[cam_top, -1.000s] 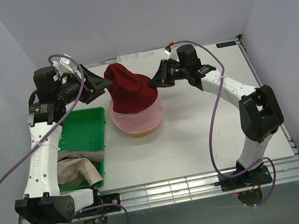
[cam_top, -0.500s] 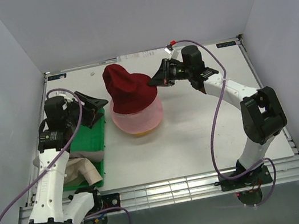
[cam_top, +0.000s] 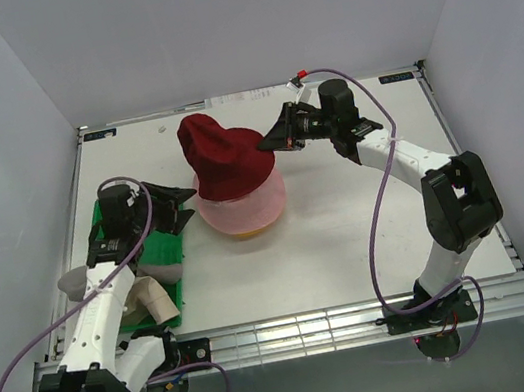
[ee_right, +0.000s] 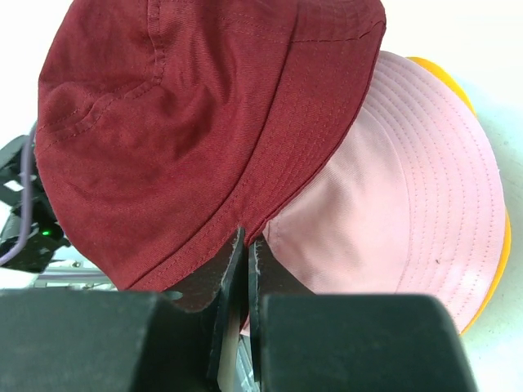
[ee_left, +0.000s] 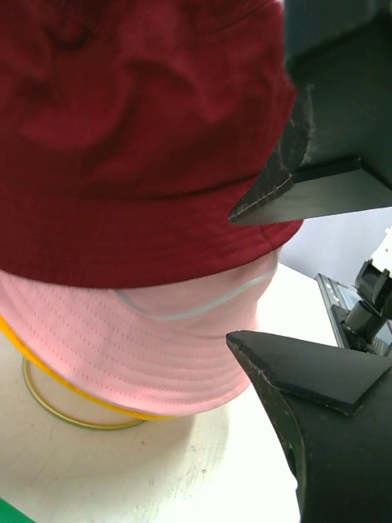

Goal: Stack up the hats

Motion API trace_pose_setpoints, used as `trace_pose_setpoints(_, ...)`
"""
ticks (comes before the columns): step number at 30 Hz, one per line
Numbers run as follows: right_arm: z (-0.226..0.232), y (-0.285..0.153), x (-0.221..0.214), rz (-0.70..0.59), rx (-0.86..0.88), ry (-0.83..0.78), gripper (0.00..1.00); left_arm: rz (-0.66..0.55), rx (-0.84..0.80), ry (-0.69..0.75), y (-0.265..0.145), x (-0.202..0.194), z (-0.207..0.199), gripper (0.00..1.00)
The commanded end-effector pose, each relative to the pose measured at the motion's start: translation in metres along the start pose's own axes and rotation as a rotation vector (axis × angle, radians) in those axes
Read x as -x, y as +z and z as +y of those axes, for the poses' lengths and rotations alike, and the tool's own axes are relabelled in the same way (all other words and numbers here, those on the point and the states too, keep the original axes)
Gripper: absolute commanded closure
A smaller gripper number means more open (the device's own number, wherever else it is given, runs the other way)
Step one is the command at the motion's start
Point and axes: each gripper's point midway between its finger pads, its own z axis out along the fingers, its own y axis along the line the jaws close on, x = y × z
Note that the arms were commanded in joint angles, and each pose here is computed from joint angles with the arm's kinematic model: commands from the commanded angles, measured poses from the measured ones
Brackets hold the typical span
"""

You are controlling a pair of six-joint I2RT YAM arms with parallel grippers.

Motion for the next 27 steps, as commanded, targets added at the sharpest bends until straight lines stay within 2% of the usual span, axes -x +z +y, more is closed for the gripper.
trace_pose_setpoints(1, 0.021, -0.008, 0.008, -0.022, 0.062, -0.055, 0.92, 0.003, -0.077, -0.025, 0.007, 0.0, -0.014, 0.36)
trace_pose_setpoints(15, 0.02, -0.008, 0.007, -0.017, 0.065, -0.055, 0.92, -0.01, -0.081, -0.088, 0.037, 0.005, -0.011, 0.51)
trace_pose_setpoints(21, 0.017, -0.008, 0.004, -0.012, 0.062, -0.051, 0.92, -0.016, -0.076, -0.096, 0.041, 0.003, -0.013, 0.53)
trace_pose_setpoints(27, 0.018, -0.009, 0.004, -0.012, 0.064, -0.052, 0.92, -0.024, -0.07, -0.097, 0.043, 0.004, -0.011, 0.68)
